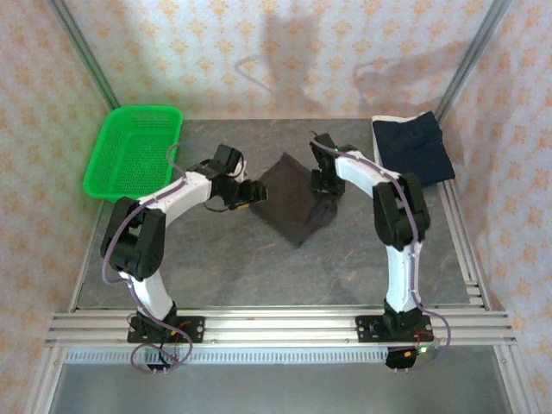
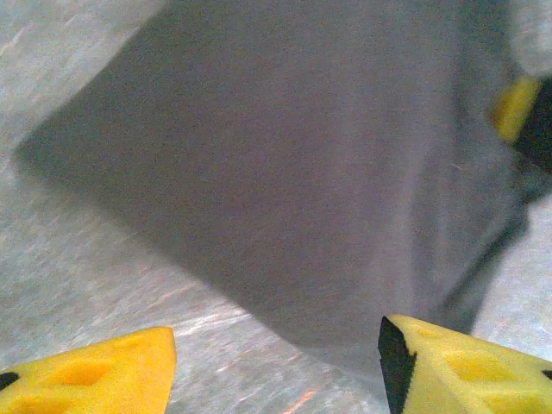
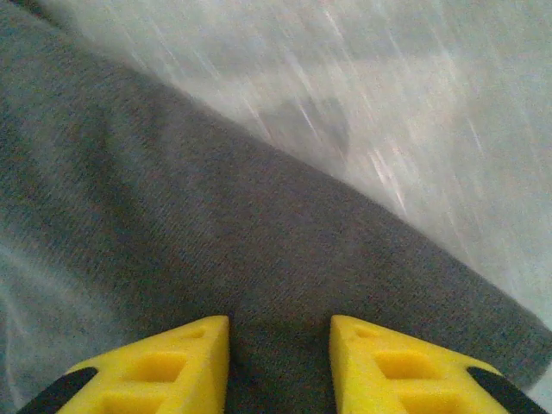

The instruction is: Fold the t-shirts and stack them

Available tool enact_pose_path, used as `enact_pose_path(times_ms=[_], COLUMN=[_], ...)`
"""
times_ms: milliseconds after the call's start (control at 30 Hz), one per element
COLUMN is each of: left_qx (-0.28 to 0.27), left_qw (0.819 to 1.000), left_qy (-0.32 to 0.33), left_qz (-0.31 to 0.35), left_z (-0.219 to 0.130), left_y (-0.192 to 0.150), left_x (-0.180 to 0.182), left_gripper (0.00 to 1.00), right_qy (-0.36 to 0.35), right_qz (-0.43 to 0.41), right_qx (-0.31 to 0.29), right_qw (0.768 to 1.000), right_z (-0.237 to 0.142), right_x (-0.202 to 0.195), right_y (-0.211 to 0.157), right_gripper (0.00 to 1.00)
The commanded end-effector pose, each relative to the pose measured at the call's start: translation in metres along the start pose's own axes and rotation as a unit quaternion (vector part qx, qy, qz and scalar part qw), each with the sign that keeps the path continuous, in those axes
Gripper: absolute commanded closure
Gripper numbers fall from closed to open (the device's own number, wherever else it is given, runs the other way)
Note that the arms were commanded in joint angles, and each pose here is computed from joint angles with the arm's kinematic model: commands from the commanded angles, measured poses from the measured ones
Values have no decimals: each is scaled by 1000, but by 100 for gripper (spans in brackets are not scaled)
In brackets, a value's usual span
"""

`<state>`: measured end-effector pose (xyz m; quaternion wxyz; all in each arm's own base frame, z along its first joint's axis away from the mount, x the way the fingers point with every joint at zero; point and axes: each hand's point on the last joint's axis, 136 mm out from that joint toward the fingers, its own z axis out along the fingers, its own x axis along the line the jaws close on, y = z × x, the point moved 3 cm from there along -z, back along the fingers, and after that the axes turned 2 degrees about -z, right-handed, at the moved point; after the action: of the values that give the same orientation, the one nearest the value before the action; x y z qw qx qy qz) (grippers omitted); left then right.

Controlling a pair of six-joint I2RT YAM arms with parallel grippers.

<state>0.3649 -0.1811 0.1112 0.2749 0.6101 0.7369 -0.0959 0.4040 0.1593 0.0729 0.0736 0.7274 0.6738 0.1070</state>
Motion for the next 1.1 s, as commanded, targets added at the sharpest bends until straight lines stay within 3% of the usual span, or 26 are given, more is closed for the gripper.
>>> enact_pose_path(times_ms=[0, 133, 233, 400, 500, 733, 867, 1067], left_qx=[-57, -36, -18, 4, 11, 21, 27, 26], left_qw=[998, 999, 999, 998, 997, 997, 996, 996], left_qy=[11, 18, 38, 65, 78, 79, 81, 82], left_qz=[-12, -12, -10, -6, 3, 0, -1, 8], left_z=[-17, -9, 6, 29, 36, 50, 54, 52], left_y=[6, -23, -41, -39, -31, -25, -26, -18], left_x=[3, 7, 16, 27, 27, 26, 28, 26], left_gripper=[36, 35, 34, 38, 46, 48, 47, 47], right_qy=[-3, 15, 19, 35, 48, 84, 144, 133], right_qz=[66, 65, 65, 37, 26, 7, -2, 16], right_qx=[-2, 25, 13, -63, -77, -29, 2, 23], right_qw=[998, 997, 998, 997, 995, 996, 990, 991], right_z=[-22, -35, -56, -79, -67, -20, -5, 8], right_x=[-5, 1, -10, -14, -12, -4, 17, 11], right_y=[-43, -100, -115, -93, -72, -48, -49, -61], right_gripper=[61, 54, 47, 28, 24, 20, 19, 20])
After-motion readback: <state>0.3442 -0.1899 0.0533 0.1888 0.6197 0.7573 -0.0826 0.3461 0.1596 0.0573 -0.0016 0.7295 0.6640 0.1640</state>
